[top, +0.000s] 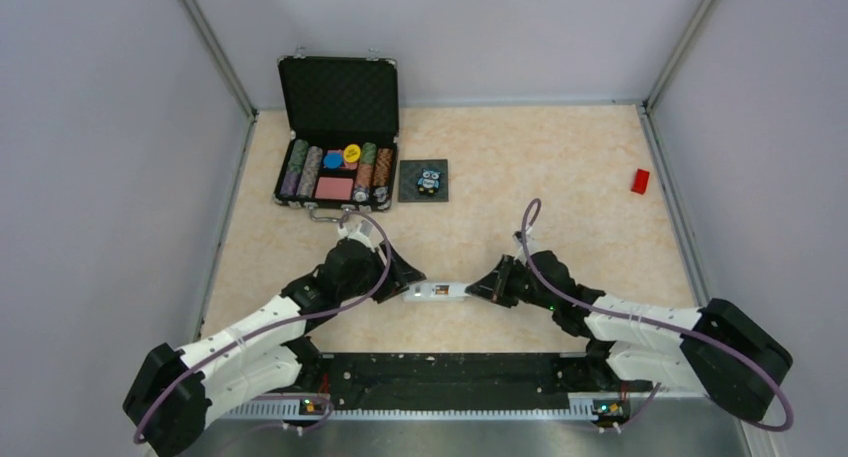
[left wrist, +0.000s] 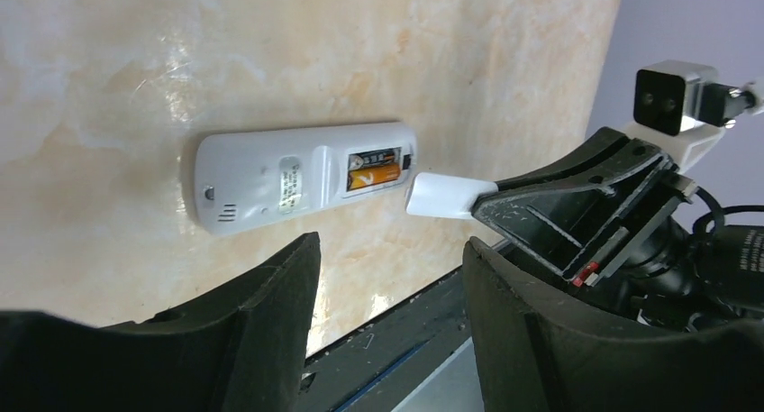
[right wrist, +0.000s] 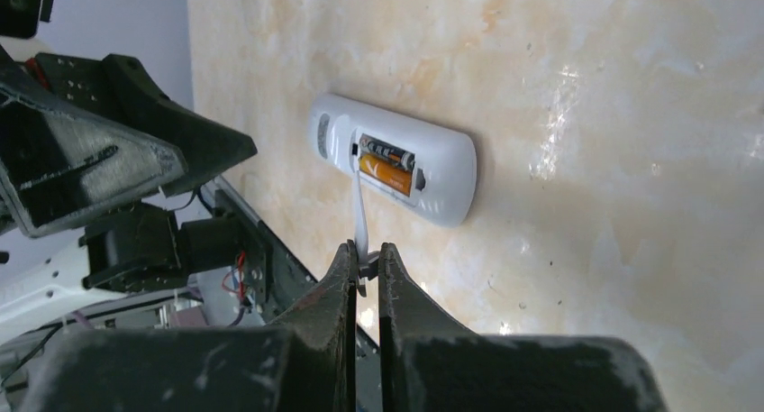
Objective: Load the batteries into the remote control
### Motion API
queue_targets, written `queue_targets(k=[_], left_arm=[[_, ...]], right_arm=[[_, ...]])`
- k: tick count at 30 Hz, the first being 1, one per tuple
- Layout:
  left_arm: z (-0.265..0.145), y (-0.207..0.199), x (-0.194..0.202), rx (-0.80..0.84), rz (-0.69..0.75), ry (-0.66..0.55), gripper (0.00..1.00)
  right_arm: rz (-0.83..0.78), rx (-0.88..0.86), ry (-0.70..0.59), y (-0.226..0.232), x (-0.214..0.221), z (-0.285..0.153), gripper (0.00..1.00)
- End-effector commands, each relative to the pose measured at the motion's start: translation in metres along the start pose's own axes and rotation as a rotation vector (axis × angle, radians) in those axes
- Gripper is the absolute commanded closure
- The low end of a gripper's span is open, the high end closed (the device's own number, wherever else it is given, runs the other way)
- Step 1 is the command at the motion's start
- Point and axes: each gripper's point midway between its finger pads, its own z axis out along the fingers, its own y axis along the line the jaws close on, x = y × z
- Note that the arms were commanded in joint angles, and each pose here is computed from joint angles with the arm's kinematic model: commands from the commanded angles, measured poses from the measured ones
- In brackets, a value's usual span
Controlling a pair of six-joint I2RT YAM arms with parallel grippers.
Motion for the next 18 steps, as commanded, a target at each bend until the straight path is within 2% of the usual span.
queue_targets(k=[1, 18], left_arm=[[0.003, 0.010, 0.002, -0.039, -0.020, 0.011, 0.35], [0.011, 0.026, 0.006, -0.092, -0.035, 0.031, 0.34]], right_arm=[[-0.033, -0.086, -0.117, 0.039, -0.029, 0.018, 1.00], [-0.042, -0.061, -0.014, 0.039, -0.006, 0.049, 1.00]])
